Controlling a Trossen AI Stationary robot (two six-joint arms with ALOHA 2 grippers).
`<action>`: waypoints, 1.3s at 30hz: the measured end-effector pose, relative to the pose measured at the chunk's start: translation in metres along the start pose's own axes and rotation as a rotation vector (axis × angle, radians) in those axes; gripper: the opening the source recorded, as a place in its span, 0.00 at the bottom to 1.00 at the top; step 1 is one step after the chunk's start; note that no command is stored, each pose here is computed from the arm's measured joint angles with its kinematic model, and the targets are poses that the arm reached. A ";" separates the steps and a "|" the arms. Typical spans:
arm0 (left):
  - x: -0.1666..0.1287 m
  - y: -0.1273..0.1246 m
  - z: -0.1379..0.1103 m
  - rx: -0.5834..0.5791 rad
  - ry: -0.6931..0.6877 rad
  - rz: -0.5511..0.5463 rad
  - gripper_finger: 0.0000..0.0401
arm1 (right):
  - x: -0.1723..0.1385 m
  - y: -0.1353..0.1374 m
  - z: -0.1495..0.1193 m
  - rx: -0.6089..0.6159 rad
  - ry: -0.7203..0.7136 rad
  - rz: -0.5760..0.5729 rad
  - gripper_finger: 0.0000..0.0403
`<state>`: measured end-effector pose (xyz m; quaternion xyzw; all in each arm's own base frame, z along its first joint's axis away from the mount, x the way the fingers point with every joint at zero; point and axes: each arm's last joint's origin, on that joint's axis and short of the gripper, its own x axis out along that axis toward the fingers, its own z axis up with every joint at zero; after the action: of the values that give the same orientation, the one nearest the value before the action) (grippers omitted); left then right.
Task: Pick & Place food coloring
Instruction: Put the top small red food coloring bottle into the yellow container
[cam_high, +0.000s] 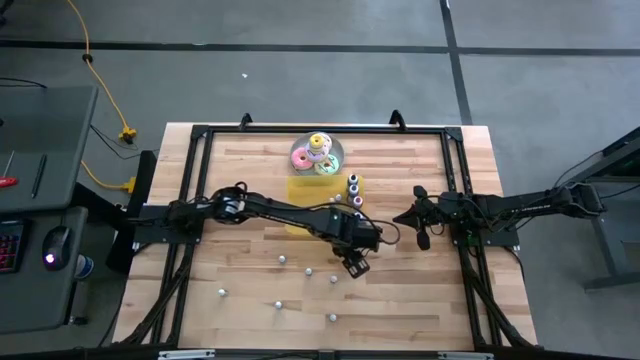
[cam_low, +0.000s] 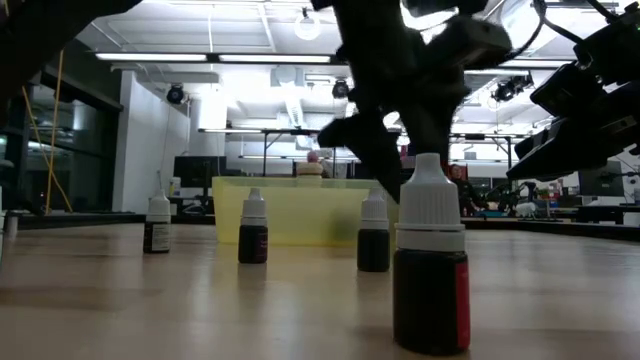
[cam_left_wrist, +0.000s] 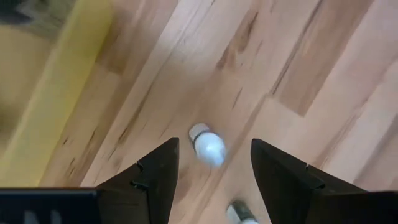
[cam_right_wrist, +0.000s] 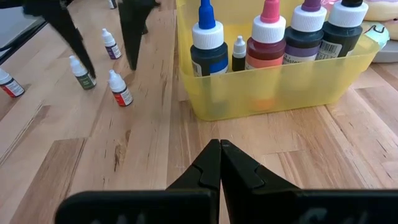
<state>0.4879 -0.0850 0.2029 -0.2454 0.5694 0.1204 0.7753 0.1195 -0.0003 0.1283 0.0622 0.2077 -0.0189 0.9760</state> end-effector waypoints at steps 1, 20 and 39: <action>0.003 0.001 -0.001 0.000 0.009 0.008 0.48 | 0.000 0.000 0.000 0.000 0.000 0.000 0.00; 0.017 0.002 -0.002 0.047 0.046 -0.004 0.48 | 0.000 0.000 0.000 0.000 0.000 0.000 0.00; 0.017 0.002 -0.002 0.066 0.048 -0.007 0.36 | 0.000 0.000 0.000 0.000 0.000 0.000 0.00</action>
<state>0.4908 -0.0861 0.1863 -0.2243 0.5907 0.0930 0.7695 0.1195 -0.0003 0.1283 0.0622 0.2076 -0.0189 0.9761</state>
